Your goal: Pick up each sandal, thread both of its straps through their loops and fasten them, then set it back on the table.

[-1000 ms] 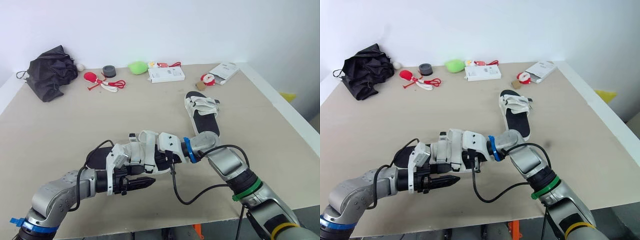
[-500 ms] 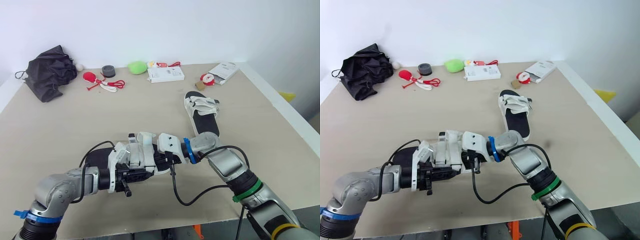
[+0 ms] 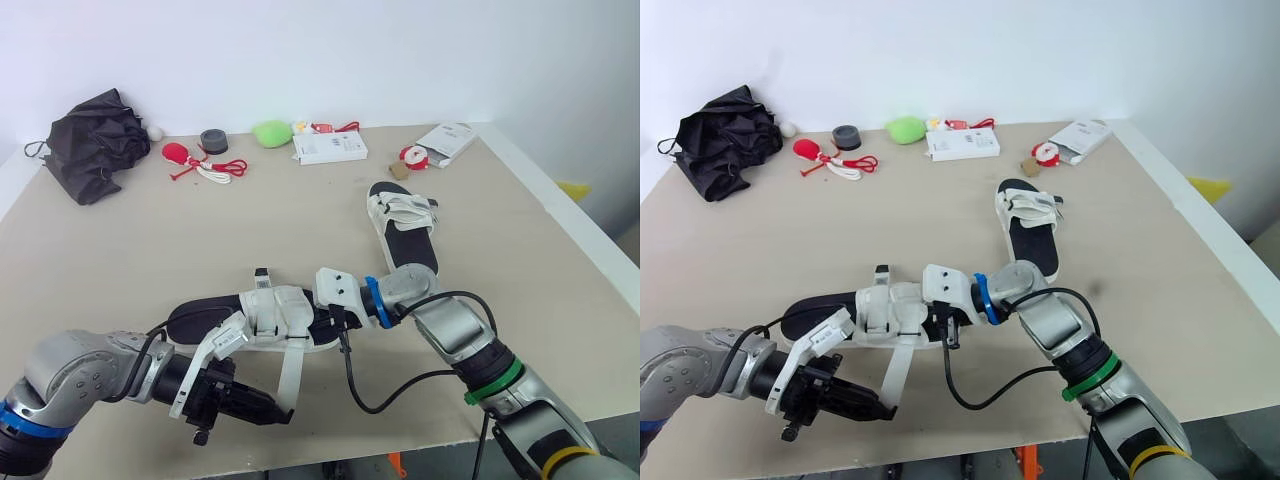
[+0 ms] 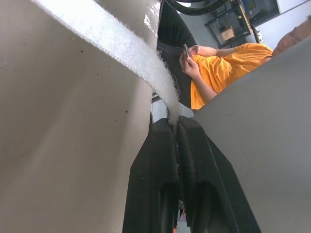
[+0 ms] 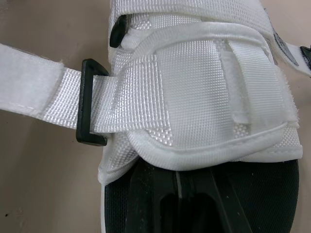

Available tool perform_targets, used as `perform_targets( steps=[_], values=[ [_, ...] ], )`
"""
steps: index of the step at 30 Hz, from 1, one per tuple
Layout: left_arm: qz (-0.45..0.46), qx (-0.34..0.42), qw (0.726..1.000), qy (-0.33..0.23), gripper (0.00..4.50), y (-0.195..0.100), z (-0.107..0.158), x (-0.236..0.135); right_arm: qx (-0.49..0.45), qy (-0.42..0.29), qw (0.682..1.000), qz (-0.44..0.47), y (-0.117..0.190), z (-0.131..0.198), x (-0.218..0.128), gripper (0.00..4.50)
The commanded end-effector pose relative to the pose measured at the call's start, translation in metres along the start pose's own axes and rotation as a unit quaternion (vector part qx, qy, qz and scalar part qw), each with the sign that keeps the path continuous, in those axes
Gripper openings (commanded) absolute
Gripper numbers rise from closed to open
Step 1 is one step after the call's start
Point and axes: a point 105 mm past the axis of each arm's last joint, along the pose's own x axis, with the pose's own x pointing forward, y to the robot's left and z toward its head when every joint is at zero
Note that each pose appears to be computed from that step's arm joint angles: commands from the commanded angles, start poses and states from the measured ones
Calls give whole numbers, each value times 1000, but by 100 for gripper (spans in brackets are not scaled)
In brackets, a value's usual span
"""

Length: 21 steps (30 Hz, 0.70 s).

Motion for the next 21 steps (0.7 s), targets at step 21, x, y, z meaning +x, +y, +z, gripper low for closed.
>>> perform_targets(
  steps=[21],
  values=[
    [-6, -177, 940, -291, 9, 45, 120, -22, 62, 84, 995, -4, 7, -49, 3, 0]
  ],
)
